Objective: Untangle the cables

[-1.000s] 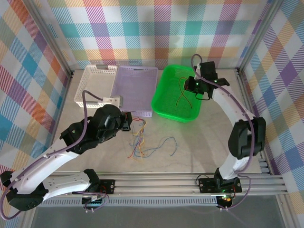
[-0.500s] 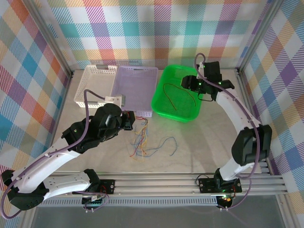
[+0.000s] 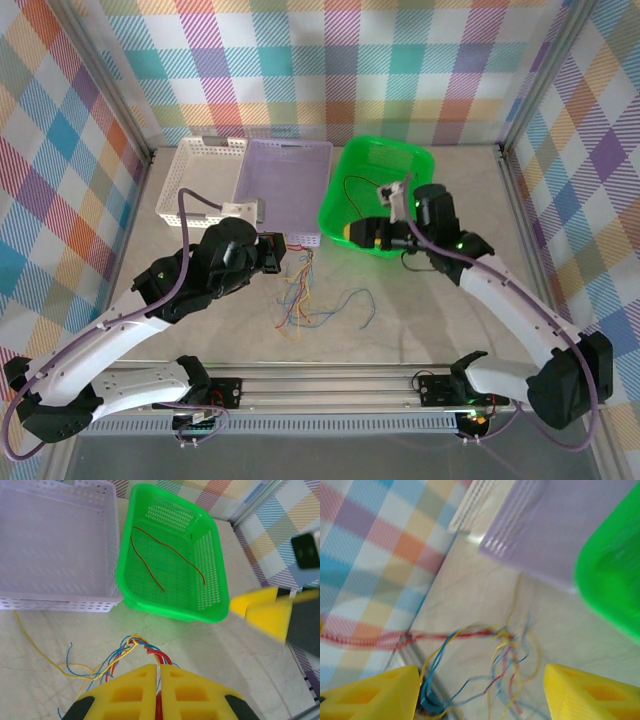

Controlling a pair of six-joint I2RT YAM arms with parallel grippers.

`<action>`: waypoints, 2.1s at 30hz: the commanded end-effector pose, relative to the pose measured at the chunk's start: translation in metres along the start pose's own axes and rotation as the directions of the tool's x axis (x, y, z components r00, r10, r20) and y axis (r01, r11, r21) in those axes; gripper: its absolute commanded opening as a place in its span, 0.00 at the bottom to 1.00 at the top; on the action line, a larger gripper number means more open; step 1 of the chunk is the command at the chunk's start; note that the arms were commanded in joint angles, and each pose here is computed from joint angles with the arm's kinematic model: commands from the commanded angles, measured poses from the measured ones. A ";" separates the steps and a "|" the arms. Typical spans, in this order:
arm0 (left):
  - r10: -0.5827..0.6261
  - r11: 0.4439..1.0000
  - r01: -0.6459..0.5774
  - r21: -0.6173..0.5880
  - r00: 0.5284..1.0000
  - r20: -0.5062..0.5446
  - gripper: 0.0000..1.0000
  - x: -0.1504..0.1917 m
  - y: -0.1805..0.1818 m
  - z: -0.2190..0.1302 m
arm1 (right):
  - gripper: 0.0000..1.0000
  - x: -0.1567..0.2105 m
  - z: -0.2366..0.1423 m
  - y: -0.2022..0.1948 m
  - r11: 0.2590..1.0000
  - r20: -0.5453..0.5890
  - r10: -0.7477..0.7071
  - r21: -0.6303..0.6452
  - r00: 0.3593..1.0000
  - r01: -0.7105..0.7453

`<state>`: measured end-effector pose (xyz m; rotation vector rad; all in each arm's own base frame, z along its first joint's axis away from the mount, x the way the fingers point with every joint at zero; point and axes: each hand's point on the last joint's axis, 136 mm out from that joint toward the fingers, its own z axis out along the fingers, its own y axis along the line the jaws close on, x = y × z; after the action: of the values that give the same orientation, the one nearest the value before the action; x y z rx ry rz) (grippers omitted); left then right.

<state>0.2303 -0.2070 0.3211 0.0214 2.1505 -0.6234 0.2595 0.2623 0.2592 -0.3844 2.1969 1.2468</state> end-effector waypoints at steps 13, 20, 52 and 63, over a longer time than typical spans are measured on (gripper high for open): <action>-0.047 0.998 0.046 0.037 0.999 0.018 0.00 -0.003 -0.006 0.006 | 0.69 0.065 0.051 0.061 0.969 -0.027 -0.169 -0.185 0.985 0.161; -0.053 0.998 0.052 0.042 0.999 0.014 0.00 -0.001 -0.007 0.006 | 0.69 0.066 0.073 0.056 0.975 -0.048 -0.168 -0.157 0.985 0.159; 0.181 0.904 -0.094 -0.417 0.968 0.175 0.00 -0.045 0.123 -0.150 | 0.00 0.035 -0.093 -0.143 0.833 0.314 0.240 0.420 0.919 -0.360; 0.208 0.864 -0.036 -0.503 0.935 0.289 0.00 -0.067 0.155 -0.215 | 0.00 0.025 -0.131 -0.163 0.780 0.423 0.322 0.388 0.847 -0.490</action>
<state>0.1498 0.0136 0.4120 -0.1939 1.9068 -0.1484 0.2807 0.0707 0.1838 0.4673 2.2410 0.7985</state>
